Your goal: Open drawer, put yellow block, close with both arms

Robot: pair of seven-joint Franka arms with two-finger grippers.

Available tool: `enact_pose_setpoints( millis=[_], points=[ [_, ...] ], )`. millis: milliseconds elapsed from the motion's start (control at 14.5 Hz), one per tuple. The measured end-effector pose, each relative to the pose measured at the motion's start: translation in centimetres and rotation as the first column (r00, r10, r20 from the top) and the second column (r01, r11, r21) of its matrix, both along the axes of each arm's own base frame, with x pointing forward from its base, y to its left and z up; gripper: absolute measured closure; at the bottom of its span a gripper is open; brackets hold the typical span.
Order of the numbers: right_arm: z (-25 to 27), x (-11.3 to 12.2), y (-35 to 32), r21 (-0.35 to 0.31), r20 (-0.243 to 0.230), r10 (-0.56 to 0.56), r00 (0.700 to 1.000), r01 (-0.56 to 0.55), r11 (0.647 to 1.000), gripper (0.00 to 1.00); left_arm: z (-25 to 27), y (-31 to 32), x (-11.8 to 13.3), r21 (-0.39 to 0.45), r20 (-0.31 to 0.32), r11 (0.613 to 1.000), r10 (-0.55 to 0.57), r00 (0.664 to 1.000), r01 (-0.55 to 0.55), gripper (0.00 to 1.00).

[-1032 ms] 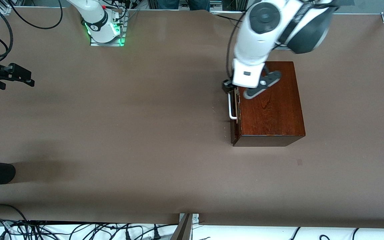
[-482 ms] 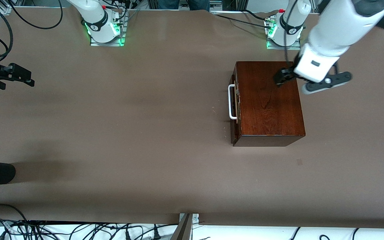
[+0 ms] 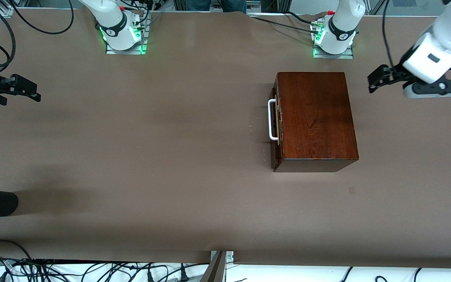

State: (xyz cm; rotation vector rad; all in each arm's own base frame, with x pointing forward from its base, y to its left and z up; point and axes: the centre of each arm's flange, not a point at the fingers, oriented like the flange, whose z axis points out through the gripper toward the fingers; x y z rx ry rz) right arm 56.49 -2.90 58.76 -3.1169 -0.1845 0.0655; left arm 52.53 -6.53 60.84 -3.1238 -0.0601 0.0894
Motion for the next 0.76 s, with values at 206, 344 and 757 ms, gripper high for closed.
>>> enact_pose_setpoints(
  millis=[206, 344, 757],
  points=[
    [0.0, 0.0, 0.0, 0.000, 0.000, 0.000, 1.000, 0.000, 1.000, 0.00, 0.1, 2.3, -0.4, -0.007, -0.001, 1.000, -0.027, 1.000, 0.027, 0.00],
    [0.0, 0.0, 0.0, 0.000, 0.000, 0.000, 1.000, 0.000, 1.000, 0.00, 0.0, 2.4, -0.4, -0.008, -0.004, 0.999, -0.031, 1.000, 0.031, 0.00],
    [0.0, 0.0, 0.0, 0.000, 0.000, 0.000, 1.000, 0.000, 1.000, 0.00, 0.0, 2.2, -0.4, -0.007, -0.005, 0.999, -0.035, 0.999, 0.035, 0.00]
  ],
)
